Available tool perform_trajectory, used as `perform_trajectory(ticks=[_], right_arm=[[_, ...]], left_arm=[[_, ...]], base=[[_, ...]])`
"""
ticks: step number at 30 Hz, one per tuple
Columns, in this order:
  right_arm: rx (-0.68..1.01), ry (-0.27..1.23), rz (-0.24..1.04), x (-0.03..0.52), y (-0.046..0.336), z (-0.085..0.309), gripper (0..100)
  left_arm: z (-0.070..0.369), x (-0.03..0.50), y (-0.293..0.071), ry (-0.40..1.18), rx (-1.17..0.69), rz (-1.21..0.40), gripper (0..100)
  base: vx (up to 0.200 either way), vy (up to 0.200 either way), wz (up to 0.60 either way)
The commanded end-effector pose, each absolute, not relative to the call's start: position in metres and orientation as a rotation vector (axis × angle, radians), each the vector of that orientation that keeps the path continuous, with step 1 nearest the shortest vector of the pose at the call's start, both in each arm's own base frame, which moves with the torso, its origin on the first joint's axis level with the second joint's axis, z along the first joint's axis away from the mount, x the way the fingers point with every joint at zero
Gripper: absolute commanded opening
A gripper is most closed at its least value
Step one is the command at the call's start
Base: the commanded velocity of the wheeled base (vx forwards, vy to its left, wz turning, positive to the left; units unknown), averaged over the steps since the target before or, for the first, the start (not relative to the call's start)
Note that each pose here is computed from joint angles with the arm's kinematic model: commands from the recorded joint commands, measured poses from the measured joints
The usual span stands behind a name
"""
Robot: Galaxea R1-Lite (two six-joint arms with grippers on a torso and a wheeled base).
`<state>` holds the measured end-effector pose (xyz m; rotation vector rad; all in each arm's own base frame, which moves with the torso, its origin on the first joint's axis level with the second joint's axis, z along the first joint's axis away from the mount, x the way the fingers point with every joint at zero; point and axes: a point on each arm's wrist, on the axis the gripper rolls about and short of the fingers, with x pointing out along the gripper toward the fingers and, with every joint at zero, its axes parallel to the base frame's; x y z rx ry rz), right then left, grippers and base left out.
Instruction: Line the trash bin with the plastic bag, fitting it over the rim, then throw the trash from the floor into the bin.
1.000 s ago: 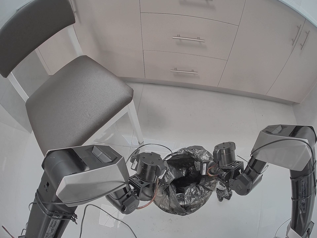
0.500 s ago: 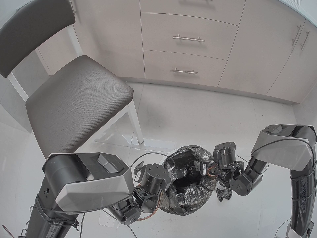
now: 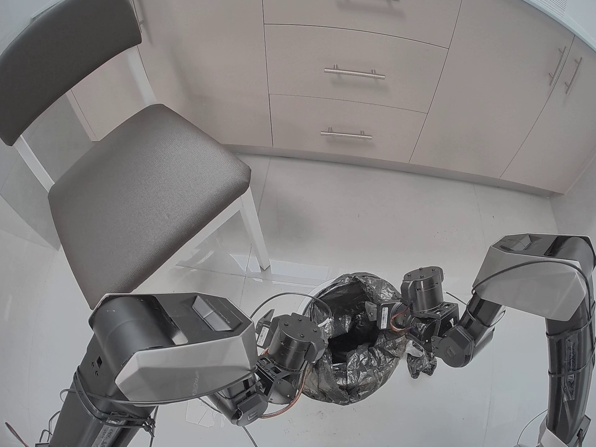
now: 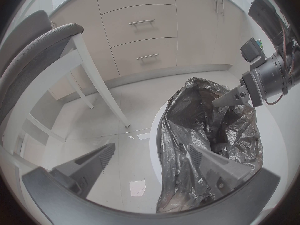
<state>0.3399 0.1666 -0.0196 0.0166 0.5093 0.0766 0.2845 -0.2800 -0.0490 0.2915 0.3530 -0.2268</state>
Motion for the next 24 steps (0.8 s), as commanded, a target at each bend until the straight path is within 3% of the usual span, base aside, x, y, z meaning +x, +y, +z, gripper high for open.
perform_trajectory(ticks=[1, 24], right_arm=[[0.018, 0.508, 0.077, 0.34, 0.167, -0.019, 100], [0.076, 0.479, 0.042, 0.352, 0.161, -0.015, 100]], left_arm=[[-0.051, 0.284, -0.281, 0.356, 0.296, -0.229, 0], [-0.051, 0.315, -0.279, 0.314, 0.244, -0.197, 0]], base=[[0.0, 0.0, 0.0], [0.0, 0.0, 0.0]])
